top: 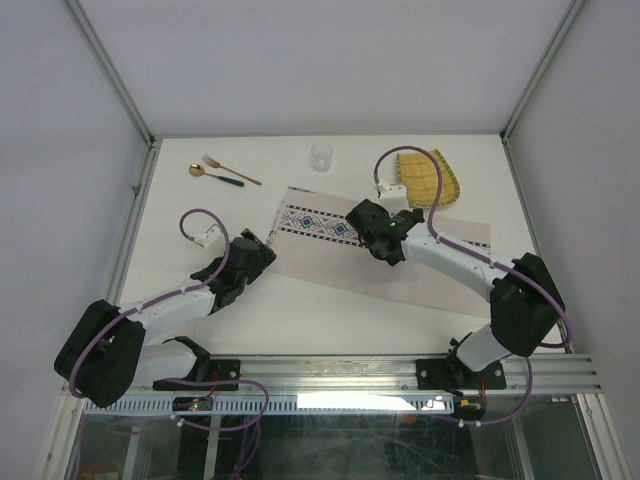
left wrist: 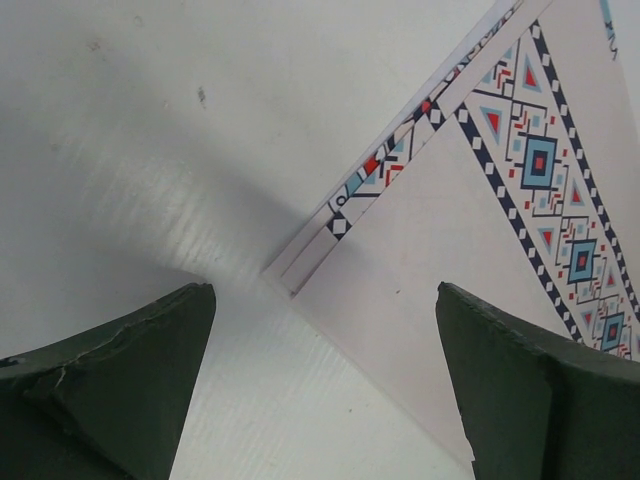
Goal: Set the dinner table for one person
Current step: Move the napkin to the center of the board.
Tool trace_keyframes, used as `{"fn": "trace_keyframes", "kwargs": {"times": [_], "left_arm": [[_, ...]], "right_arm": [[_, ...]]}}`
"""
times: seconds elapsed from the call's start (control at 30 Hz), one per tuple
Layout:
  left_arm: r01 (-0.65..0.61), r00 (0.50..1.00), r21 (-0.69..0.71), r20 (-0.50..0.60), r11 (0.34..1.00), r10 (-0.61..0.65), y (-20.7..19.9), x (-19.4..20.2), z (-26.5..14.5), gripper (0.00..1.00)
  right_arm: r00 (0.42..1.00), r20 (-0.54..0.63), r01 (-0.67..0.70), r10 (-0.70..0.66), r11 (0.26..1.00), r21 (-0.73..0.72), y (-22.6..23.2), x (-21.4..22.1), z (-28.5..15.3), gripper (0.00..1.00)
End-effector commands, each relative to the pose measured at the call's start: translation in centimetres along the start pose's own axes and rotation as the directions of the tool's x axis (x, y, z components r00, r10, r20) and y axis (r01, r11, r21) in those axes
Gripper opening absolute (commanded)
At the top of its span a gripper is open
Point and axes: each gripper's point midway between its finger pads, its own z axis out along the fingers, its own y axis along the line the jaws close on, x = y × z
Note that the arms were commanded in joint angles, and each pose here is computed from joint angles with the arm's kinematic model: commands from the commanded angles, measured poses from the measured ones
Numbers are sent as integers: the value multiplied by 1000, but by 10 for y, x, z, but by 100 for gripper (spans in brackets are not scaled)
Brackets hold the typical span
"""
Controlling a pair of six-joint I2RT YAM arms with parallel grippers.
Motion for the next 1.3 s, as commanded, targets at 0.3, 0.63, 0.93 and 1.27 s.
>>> {"fn": "trace_keyframes", "kwargs": {"times": [0.3, 0.63, 0.93, 1.27], "left_arm": [[37, 995, 76, -98, 996, -29, -17, 26, 12, 99], [31, 996, 72, -89, 997, -25, -12, 25, 9, 95], [20, 996, 43, -91, 999, -16, -3, 27, 10, 70], [-1, 995, 1, -104, 1000, 1, 15, 33, 9, 40]], "right_arm": [[998, 46, -34, 34, 999, 3, -6, -9, -6, 73], [998, 45, -33, 32, 999, 5, -5, -10, -5, 73], [998, 49, -28, 27, 999, 20, -10, -9, -5, 73], [998, 46, -40, 39, 999, 16, -11, -7, -7, 72]]}}
